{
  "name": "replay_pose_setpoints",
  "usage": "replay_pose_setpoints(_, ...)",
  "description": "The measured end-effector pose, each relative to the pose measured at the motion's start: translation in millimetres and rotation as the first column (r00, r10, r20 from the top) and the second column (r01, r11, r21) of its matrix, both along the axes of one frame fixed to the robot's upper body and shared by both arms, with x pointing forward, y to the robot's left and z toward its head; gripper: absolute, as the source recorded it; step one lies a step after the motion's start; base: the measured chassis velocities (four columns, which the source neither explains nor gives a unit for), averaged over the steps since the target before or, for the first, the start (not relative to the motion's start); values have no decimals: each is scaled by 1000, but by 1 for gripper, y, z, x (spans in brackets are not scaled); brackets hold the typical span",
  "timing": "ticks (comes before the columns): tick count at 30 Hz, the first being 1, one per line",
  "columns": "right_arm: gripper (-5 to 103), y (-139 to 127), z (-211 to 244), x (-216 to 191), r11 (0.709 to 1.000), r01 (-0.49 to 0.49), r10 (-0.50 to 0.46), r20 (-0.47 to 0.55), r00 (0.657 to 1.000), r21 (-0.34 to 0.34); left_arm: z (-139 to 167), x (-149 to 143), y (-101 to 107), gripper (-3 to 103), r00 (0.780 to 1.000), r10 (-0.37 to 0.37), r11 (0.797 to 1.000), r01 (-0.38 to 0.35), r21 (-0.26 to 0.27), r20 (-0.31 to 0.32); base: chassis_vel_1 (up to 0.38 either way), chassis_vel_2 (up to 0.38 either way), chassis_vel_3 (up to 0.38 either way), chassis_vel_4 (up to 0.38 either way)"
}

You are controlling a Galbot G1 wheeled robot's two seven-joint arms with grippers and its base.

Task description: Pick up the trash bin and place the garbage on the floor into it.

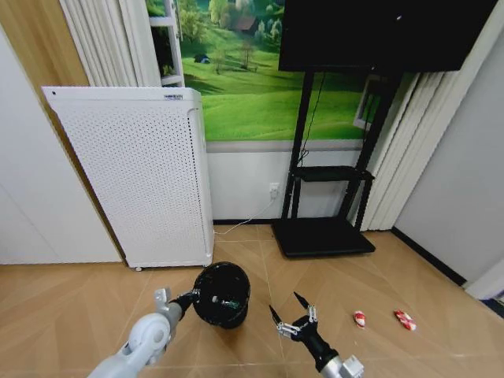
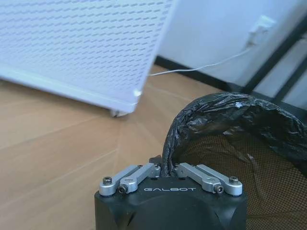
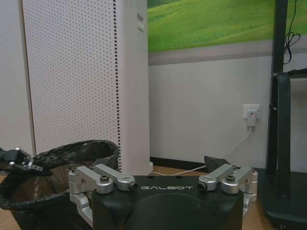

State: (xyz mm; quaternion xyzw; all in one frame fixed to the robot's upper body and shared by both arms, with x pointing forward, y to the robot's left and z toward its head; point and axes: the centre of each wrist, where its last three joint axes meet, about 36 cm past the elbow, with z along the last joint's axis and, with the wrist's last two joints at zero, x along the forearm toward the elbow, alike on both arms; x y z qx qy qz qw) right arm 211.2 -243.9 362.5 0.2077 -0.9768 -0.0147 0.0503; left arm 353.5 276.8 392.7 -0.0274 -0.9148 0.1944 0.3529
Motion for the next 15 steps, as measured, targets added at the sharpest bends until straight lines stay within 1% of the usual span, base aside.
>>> replay_pose_setpoints(2, 100, -2, -6, 1, 1000, 6, -6, -18, 1000, -3, 1, -16, 15, 3, 997, 58, 998, -59, -7, -52, -98, -73, 122, 127)
replay_pose_setpoints(3, 100, -2, -6, 1, 1000, 6, -6, -18, 1000, -3, 1, -16, 15, 3, 997, 58, 998, -59, -7, -52, -115, -102, 139, 144)
replay_pose_setpoints(4, 100, -3, -8, 2, 1000, 8, -8, -22, 1000, -5, 0, -20, 20, 3, 995, 76, 997, -77, -4, -58, -152, -152, 139, 169)
replay_pose_setpoints(6, 100, -4, -10, 3, 1000, 14, -14, -28, 999, -4, 3, -26, 27, 3, 993, 101, 995, -101, -2, -59, -156, -168, 189, 182)
replay_pose_setpoints(7, 100, -4, -10, 3, 1000, 14, -14, -28, 999, -4, 3, -26, 27, 3, 993, 101, 995, -101, -2, -59, -159, -183, 189, 195)
replay_pose_setpoints(9, 100, -5, -12, 3, 1000, 27, -27, -38, 999, 0, 8, -30, 30, 3, 991, 121, 992, -122, -15, -49, -232, -229, 229, 206)
replay_pose_setpoints(15, 100, -5, -17, 6, 999, 33, -33, -53, 998, -2, 13, -35, 35, 3, 987, 153, 988, -154, -25, -40, -277, -261, 256, 248)
